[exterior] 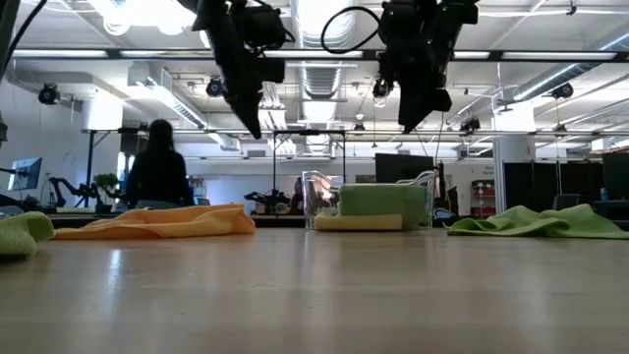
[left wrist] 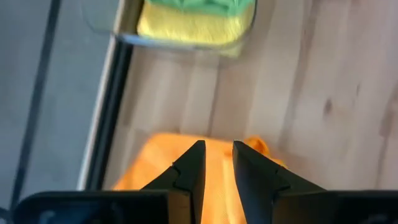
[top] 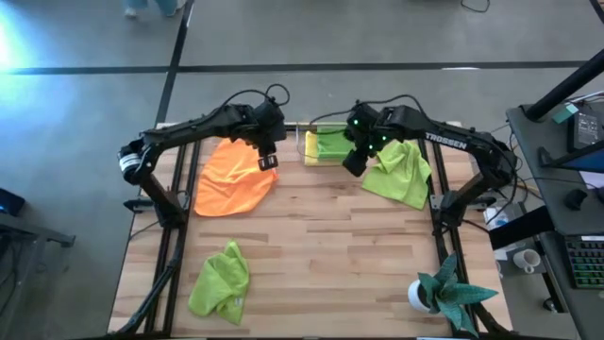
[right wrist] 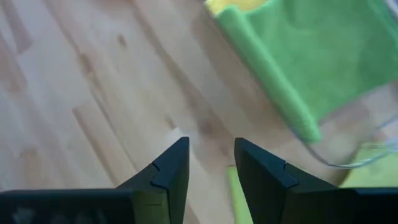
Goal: Fold microfiber towels
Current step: Fold the orange microfiber cloth
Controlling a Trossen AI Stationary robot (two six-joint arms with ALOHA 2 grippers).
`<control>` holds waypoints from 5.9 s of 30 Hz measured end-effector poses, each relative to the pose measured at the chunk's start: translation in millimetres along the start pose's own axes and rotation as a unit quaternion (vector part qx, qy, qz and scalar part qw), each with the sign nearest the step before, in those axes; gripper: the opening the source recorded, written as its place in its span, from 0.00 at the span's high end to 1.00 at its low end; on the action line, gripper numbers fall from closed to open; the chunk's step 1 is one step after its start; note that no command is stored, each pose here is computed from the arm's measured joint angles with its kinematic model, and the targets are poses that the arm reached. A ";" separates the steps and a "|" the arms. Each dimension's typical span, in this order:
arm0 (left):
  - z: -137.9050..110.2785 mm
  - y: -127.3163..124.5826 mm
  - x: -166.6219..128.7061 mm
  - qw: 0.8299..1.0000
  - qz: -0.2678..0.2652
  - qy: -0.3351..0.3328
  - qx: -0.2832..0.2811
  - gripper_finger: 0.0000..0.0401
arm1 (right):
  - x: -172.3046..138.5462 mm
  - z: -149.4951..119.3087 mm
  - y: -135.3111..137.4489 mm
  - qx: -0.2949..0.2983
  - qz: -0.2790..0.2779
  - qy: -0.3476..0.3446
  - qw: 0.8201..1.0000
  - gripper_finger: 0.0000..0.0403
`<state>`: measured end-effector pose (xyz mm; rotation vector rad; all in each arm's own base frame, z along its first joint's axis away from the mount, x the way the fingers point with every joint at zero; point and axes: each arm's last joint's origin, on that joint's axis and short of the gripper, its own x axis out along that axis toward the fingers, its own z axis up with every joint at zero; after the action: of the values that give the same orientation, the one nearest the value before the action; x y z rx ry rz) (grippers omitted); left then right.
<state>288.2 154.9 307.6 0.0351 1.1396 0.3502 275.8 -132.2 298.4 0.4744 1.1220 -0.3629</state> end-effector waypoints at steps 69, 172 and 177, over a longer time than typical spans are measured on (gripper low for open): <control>-197.4 -147.1 56.1 0.921 0.050 0.360 -0.138 0.81 | 30.4 -13.5 68.0 -0.102 0.055 -0.050 0.992 0.70; -24.2 -130.5 -51.5 0.992 -0.105 0.055 0.049 1.00 | 109.1 13.3 147.1 -0.170 0.177 -0.196 0.949 0.62; -23.5 -129.3 -51.0 0.992 -0.105 0.052 0.046 1.00 | 108.9 10.6 151.8 -0.167 0.181 -0.194 0.950 0.63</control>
<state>281.3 14.4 316.3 -0.0217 1.2498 0.1130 403.5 -14.1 229.3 0.2825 0.6747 0.0590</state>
